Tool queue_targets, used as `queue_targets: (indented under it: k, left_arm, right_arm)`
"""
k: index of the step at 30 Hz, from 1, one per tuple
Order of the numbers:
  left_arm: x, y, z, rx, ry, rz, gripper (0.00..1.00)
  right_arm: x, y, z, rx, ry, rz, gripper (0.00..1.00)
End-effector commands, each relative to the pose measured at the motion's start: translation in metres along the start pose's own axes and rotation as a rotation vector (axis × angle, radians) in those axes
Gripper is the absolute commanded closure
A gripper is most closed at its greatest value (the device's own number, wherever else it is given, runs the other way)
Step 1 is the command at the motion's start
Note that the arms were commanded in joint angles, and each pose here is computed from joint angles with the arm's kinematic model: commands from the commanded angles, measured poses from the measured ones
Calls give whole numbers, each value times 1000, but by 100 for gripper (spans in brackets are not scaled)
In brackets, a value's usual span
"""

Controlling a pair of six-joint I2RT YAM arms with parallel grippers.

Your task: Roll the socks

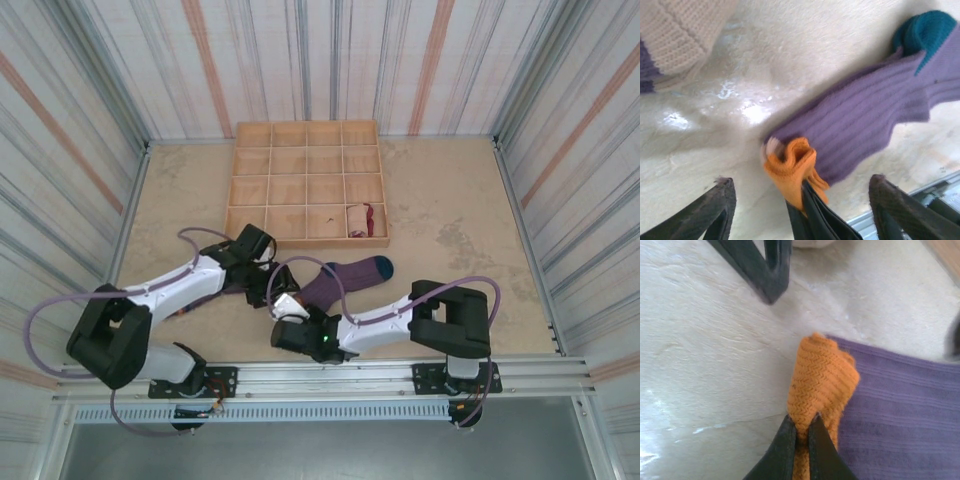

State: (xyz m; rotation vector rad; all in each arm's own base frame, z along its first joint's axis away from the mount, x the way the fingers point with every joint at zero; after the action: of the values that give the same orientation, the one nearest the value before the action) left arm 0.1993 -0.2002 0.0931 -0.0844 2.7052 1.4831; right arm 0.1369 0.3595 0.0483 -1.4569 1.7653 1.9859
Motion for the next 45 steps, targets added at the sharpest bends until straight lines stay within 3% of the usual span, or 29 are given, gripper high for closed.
queue_targets:
  k: [1, 8, 16, 24, 32, 45]
  left_arm:
    - [21, 9, 7, 1, 8, 65, 27]
    - [21, 16, 8, 16, 5, 24, 27]
    - [22, 10, 6, 56, -10, -7, 33]
    - [21, -3, -2, 48, -48, -51, 37]
    - [13, -16, -9, 37, -66, -106, 45]
    - [0, -48, -40, 6, -151, -118, 45]
  right_arm:
    - [26, -12, -21, -18, -84, 134, 100]
    - [22, -7, -29, -176, -256, 181, 100]
    - [8, -4, -43, -543, -599, 317, 100]
    - [-4, -4, -68, -716, -861, 320, 100]
    - [8, -4, -87, -741, -1014, 304, 100]
    - [46, 1, -111, -645, -1172, 241, 100]
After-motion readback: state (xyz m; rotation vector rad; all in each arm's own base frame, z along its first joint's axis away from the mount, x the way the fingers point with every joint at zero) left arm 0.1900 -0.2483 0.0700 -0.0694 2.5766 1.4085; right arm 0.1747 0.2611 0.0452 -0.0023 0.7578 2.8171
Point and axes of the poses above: each hand's point on the last joint's axis, 136 mm out from that joint toward the fingers, its own y axis back along the fingers, its own z axis along the line the jaws close on, x = y × z, the point moved 3 cm from there along y, back along the fingers, and after that the axes turned 13 degrees about -y, right-handed, at the moved point
